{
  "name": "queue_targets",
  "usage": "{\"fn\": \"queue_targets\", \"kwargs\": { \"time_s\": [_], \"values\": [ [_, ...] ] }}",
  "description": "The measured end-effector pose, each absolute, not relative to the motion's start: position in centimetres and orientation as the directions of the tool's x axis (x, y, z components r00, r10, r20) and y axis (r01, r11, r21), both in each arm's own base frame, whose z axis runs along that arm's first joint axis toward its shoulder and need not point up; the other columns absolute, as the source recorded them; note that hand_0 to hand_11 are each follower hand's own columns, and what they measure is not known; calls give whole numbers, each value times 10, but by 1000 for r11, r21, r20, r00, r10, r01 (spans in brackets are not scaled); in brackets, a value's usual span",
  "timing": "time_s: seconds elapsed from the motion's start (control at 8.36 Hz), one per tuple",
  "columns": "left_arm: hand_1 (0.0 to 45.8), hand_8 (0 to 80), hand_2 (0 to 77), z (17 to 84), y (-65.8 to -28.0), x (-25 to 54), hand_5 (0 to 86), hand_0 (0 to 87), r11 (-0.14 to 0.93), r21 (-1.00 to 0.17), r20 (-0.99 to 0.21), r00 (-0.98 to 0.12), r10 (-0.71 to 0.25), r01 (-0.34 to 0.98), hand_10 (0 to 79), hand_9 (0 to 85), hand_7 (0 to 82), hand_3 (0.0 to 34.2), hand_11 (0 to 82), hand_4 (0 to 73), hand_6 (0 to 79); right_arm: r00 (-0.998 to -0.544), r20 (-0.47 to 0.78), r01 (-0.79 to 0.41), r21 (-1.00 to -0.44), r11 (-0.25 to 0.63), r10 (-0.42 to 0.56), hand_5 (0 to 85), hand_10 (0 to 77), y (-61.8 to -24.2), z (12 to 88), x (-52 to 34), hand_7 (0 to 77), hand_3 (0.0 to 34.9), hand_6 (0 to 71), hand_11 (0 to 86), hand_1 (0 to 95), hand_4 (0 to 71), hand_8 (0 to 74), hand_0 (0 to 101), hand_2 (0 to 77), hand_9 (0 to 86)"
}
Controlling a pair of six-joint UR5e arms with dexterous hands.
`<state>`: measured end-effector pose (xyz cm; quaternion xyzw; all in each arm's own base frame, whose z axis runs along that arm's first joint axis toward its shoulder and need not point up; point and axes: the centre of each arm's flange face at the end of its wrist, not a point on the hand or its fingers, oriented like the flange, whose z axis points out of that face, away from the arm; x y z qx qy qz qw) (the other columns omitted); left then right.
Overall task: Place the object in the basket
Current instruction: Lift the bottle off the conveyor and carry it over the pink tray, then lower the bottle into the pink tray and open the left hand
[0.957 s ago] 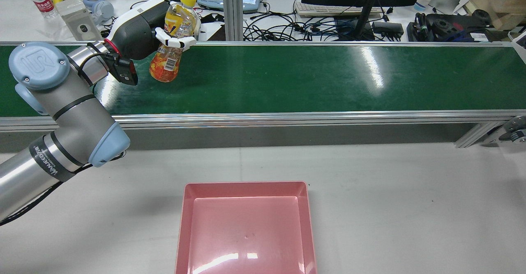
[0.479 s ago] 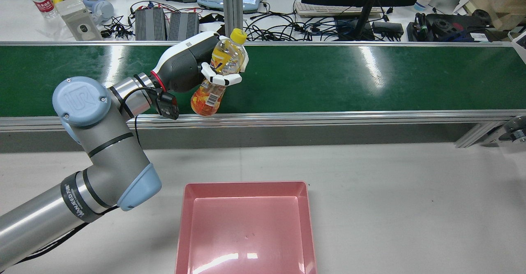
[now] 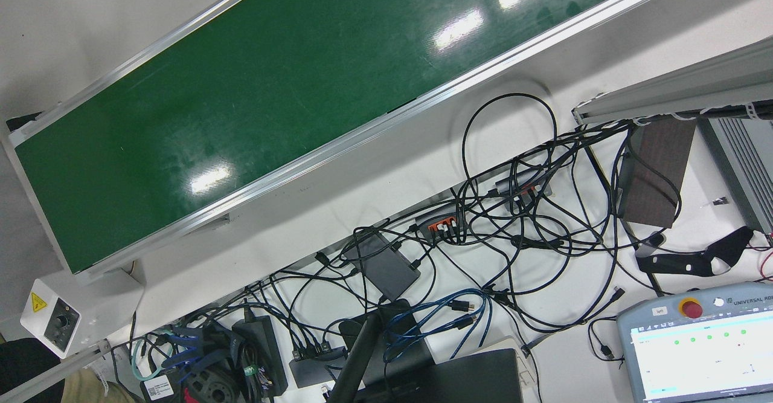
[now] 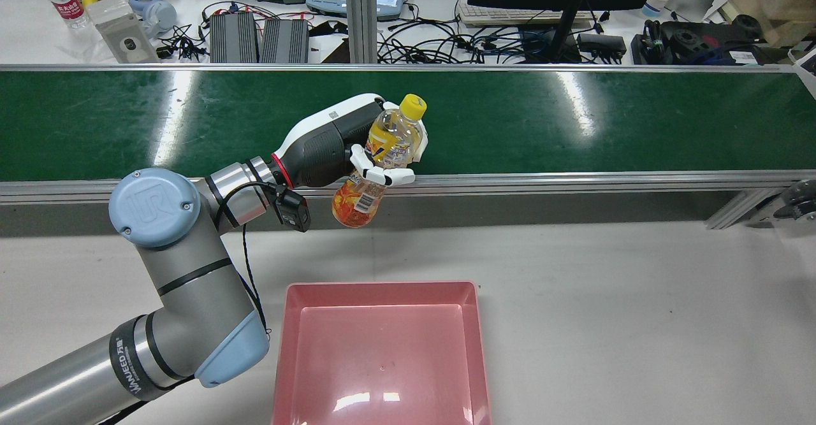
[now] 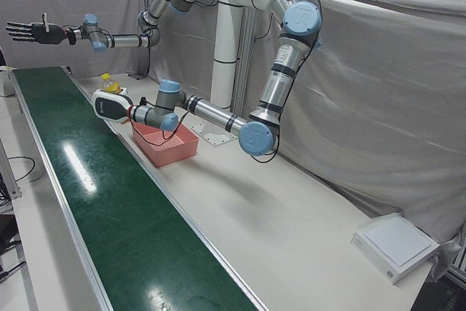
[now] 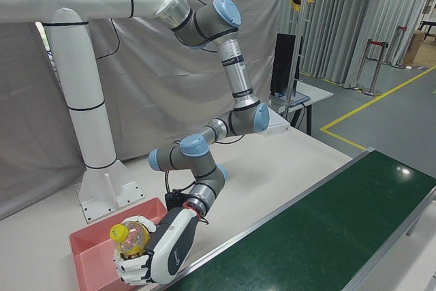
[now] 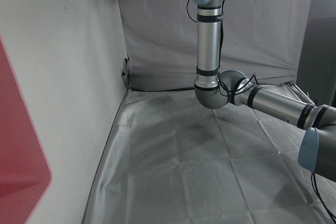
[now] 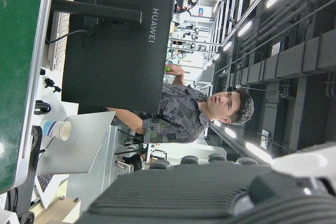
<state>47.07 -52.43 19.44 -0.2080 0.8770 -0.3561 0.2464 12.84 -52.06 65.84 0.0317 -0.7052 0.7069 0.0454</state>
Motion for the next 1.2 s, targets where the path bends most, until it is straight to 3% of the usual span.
{"fn": "queue_targets", "kwargs": {
  "time_s": [0.12, 0.36, 0.72, 0.84, 0.96, 1.08, 1.2],
  "values": [
    [16, 638, 469, 194, -508, 482, 436, 571, 664, -716, -282, -781, -557, -215, 654, 698, 600, 0, 709, 633, 633, -994, 109, -109, -994, -1, 20, 0, 0, -521, 658, 128, 5, 3, 0, 0, 0, 0, 0, 3, 5, 0],
    [16, 622, 355, 193, -472, 511, 436, 553, 670, -692, -280, -754, -595, -271, 654, 698, 600, 0, 698, 633, 633, -994, 109, -109, -994, -1, 19, 0, 0, -521, 658, 128, 5, 2, 0, 0, 0, 0, 0, 3, 5, 0],
    [16, 589, 300, 218, -433, 537, 436, 551, 673, -667, -285, -725, -627, -321, 654, 698, 600, 0, 698, 633, 633, -994, 109, -109, -994, 0, 19, 0, 0, -521, 658, 128, 5, 3, 0, 0, 0, 0, 0, 3, 5, 0],
    [16, 409, 300, 225, -428, 538, 447, 533, 676, -658, -283, -724, -629, -331, 654, 589, 600, 0, 698, 589, 633, -994, 109, -109, -994, 0, 19, 0, 0, -521, 658, 128, 5, 3, 0, 0, 0, 0, 0, 3, 5, 0],
    [16, 409, 300, 227, -422, 540, 447, 533, 678, -650, -280, -722, -633, -343, 654, 589, 600, 0, 698, 589, 633, -994, 109, -109, -994, 0, 19, 0, 0, -521, 658, 128, 5, 2, 0, 0, 0, 0, 0, 3, 5, 0],
    [120, 153, 142, 227, -413, 542, 278, 519, 678, -641, -275, -717, -640, -360, 605, 284, 600, 0, 633, 284, 633, -994, 109, -109, -994, 0, 19, 0, 0, -521, 658, 128, 5, 3, 0, 0, 0, 0, 0, 3, 5, 0],
    [76, 82, 60, 226, -405, 544, 180, 519, 677, -633, -271, -712, -648, -375, 458, 164, 644, 0, 475, 169, 409, -994, 109, -109, -994, 0, 19, 0, 0, -521, 658, 128, 5, 3, 0, 0, 0, 0, 0, 3, 5, 0]
  ]
}}
